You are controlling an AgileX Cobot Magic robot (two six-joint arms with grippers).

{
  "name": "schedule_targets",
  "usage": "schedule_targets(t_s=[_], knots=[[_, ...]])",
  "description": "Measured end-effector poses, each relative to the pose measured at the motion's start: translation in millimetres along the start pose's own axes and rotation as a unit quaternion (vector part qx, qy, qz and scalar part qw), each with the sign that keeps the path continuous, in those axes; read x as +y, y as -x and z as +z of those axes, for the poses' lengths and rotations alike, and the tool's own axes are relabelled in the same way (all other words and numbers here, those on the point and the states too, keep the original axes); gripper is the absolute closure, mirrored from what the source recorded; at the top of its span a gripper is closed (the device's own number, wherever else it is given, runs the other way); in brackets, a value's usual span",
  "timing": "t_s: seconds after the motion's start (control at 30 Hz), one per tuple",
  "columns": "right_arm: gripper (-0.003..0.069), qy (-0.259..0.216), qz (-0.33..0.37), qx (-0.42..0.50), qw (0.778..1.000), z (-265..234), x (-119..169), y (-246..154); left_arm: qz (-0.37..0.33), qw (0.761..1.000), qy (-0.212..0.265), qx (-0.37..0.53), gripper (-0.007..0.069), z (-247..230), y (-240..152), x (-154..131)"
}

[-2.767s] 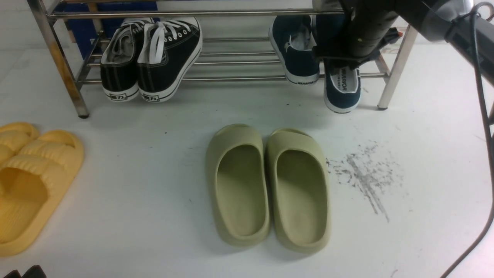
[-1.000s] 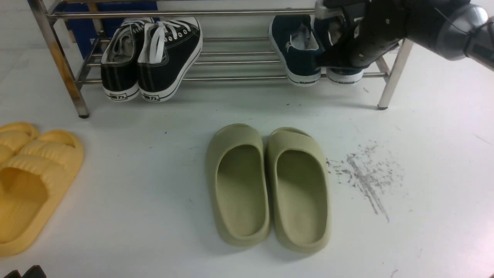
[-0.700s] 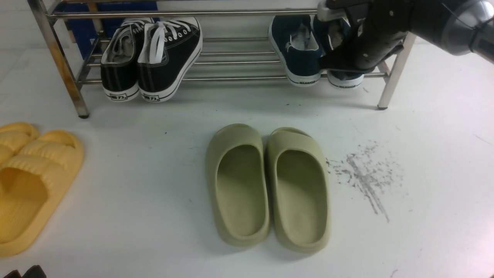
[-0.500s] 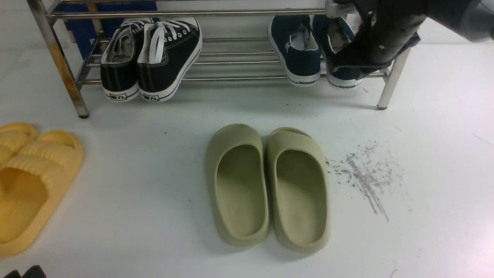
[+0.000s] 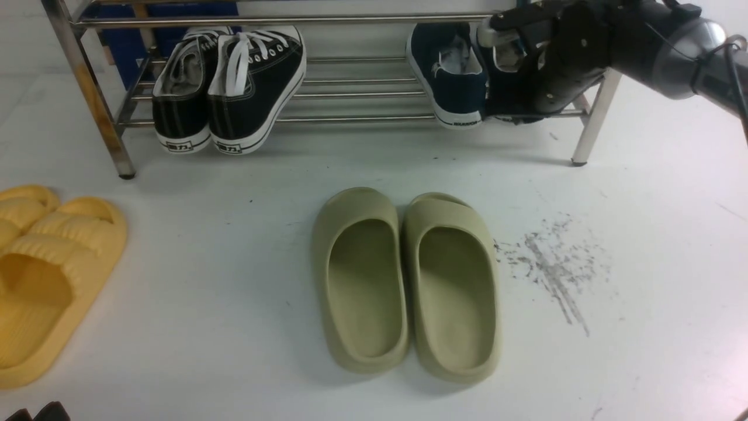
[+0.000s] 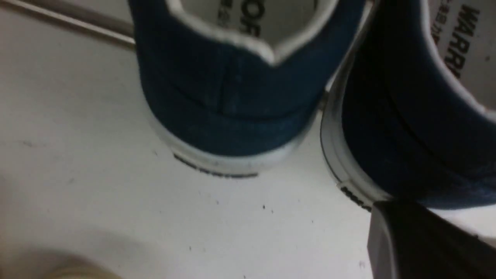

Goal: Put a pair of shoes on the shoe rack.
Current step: Use the right arm to put a shoe into the shoe rack

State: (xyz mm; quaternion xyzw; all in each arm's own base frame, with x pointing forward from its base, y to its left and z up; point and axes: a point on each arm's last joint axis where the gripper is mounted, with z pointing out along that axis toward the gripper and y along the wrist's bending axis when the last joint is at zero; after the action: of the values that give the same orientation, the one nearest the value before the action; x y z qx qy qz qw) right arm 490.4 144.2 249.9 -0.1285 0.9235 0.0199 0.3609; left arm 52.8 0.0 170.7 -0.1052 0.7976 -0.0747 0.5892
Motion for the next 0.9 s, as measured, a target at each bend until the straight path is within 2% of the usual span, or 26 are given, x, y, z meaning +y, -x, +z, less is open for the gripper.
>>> schedule_targets(t_s=[0.27, 0.5, 0.63, 0.9], knots=[[0.0654, 0.016, 0.021, -0.004, 1.000, 0, 4, 1, 0.000, 1.000, 0.000, 0.000, 0.0387, 0, 0, 0], [0.0654, 0.043, 0.012, 0.007, 0.999, -8, 29, 0, 0.000, 1.000, 0.000, 0.000, 0.0387, 0, 0, 0], [0.0654, 0.060, -0.014, -0.023, 0.998, -9, 51, 4, 0.000, 1.000, 0.000, 0.000, 0.0387, 0, 0, 0], [0.0654, 0.067, -0.001, -0.063, 0.996, 10, 55, 5, 0.000, 1.000, 0.000, 0.000, 0.0387, 0, 0, 0]])
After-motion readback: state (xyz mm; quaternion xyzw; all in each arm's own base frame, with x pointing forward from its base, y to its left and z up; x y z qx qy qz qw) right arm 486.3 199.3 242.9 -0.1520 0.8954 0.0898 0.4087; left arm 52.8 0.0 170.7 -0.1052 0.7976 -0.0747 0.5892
